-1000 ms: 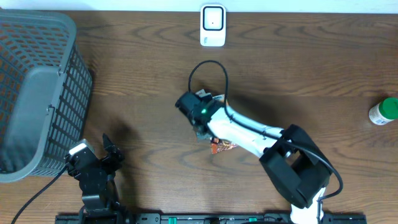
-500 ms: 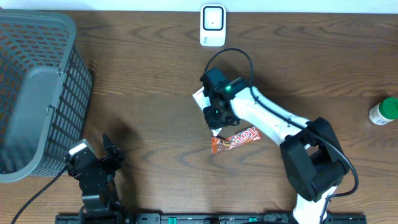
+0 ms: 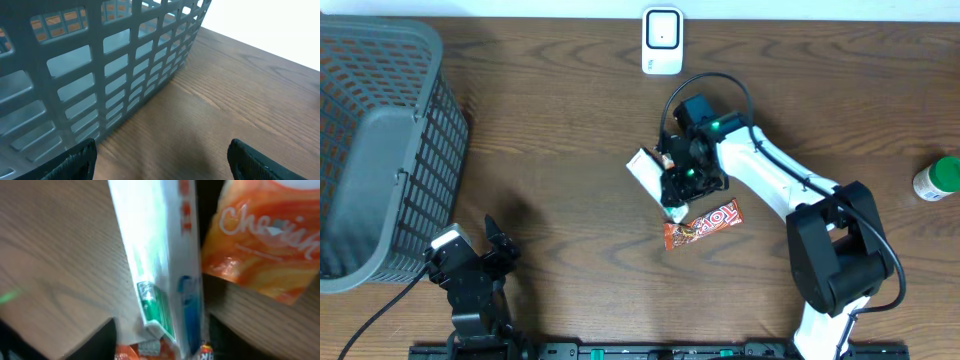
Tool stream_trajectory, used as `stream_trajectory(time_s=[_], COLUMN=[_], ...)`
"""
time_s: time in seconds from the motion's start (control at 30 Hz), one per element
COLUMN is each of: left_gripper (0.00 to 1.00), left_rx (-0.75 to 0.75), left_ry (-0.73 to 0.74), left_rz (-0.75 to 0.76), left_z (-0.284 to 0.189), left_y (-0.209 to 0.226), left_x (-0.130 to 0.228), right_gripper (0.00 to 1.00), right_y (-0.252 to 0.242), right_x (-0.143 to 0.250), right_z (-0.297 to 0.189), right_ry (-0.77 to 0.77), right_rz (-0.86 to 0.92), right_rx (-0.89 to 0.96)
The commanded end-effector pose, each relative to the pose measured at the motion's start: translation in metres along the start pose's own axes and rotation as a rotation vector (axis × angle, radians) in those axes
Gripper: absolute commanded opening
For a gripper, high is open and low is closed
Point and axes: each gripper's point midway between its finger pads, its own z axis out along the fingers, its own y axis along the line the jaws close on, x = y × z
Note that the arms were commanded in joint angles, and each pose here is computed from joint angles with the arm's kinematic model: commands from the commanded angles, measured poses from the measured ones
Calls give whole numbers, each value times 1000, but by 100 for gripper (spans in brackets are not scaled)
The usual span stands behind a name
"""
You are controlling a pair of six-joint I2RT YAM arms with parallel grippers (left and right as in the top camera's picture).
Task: Scan the item barcode
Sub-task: 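Lift the Panadol box off the pile with the right gripper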
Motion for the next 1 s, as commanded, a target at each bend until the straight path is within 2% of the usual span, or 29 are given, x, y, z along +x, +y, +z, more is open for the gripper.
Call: stream_trajectory(time_s=[0.0, 0.17, 0.33, 0.47, 0.7, 0.9, 0.97], left_gripper=[84, 84, 84, 84, 84, 84, 84], left_rx=[-17, -17, -17, -17, -17, -17, -17], left_ry=[1, 1, 1, 1, 1, 1, 1], left_rz=[-4, -4, -4, -4, -4, -4, -4], left_z=[1, 1, 1, 1, 1, 1, 1], left_y=[3, 3, 3, 3, 3, 3, 3], left_x=[2, 2, 2, 2, 2, 2, 2], right_gripper=[72, 77, 94, 98, 93, 78, 67], right_y=[9, 9, 3, -7, -20, -12, -12], right_x=[-5, 1, 1, 4, 12, 13, 10], right_z=[-8, -2, 0, 11, 47, 65, 68], right_ry=[-29, -11, -28, -13, 59, 79, 65], right_rz=[-55, -77, -115, -116, -100, -93, -93], right_rx=[64, 209, 409, 486, 488, 411, 405])
